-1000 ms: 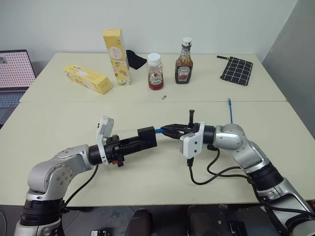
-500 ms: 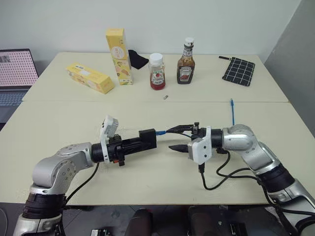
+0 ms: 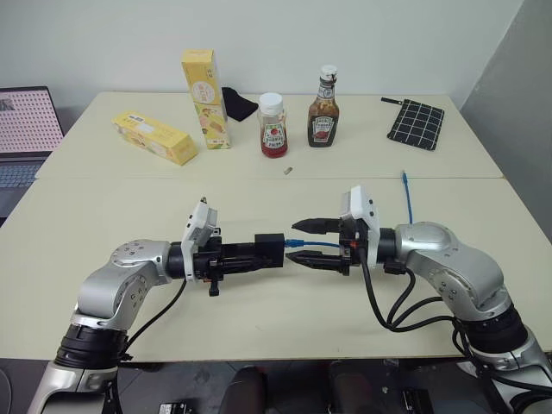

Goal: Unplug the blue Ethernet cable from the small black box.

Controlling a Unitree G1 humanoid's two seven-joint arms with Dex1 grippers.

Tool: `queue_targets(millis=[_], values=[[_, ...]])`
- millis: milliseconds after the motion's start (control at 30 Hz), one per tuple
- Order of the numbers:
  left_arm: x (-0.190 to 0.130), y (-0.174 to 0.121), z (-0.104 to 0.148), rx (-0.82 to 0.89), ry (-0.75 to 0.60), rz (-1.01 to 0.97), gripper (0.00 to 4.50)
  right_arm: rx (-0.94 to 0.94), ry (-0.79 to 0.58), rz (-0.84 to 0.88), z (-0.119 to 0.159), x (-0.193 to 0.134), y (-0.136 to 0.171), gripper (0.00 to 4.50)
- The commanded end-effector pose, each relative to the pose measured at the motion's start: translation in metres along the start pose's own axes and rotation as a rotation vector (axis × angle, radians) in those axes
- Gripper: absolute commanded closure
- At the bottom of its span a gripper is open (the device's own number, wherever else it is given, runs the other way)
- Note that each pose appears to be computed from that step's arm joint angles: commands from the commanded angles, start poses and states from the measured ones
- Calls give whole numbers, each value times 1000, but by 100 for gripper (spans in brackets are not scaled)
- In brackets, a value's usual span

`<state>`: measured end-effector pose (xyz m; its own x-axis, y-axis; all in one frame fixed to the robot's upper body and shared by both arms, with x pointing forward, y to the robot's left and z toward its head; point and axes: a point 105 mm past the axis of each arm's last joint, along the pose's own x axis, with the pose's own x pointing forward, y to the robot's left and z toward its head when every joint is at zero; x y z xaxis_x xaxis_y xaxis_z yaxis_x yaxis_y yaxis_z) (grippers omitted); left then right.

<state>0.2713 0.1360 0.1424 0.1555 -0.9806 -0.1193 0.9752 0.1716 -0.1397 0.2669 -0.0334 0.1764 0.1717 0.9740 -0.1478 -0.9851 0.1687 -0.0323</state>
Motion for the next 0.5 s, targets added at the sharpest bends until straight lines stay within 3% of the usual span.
queue_targets(millis=[33,500], values=[[-2,-4,8,29,-10,-30,372,-4,-25,13,12,2,0,147],[-5,-5,7,31,-8,-23,372,30,12,29,3,5,-3,147]])
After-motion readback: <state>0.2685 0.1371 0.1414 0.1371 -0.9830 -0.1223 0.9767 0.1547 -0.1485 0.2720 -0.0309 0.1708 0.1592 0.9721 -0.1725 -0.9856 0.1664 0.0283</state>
